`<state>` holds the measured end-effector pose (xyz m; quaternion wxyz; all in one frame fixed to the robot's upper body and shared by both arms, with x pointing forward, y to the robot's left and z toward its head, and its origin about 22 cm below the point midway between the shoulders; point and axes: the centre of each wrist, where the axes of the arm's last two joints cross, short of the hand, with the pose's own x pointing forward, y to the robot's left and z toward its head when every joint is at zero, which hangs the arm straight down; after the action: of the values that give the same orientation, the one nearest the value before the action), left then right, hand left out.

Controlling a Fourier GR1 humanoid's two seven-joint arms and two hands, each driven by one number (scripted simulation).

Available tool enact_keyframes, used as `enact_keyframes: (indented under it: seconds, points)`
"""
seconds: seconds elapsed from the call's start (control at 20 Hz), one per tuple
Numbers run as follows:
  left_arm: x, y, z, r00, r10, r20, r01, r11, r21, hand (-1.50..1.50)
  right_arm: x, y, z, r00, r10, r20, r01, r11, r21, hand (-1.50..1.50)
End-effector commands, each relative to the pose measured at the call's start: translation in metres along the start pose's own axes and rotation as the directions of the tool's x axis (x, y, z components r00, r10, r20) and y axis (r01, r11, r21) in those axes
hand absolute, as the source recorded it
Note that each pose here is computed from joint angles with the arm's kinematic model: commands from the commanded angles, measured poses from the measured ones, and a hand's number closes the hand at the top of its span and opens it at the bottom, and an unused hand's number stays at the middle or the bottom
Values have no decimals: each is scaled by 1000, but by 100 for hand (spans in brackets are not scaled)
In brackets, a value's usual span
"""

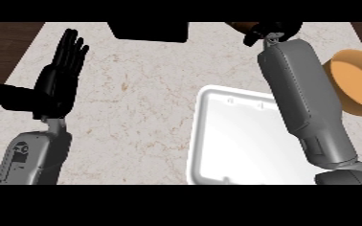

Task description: Pick the sweet potato from the tray and place it in the pot

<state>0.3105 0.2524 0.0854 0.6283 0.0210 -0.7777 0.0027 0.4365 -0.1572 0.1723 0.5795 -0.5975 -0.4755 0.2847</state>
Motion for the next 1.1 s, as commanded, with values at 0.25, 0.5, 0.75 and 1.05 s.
enact_keyframes:
  seconds: [0.25, 0.5, 0.75, 1.05]
  points:
    - [3, -15, -7, 1000, -12, -2, 12, 1000, -11, 0, 36, -60, -22, 915, -73, -397, -120, 890, -440, 150]
    - [-1, 14, 1, 1000, -10, -16, 10, 999, 30, 0, 24, -61, -31, 873, -91, -478, -164, 870, -465, 150]
    - [-11, 10, 12, 999, -24, -26, 26, 998, 64, 0, -23, -68, -53, 849, -80, -522, -165, 899, -407, 150]
    - [-10, 27, 11, 999, -29, -18, 31, 996, 88, 0, -70, -64, -53, 825, -78, -560, -181, 902, -392, 150]
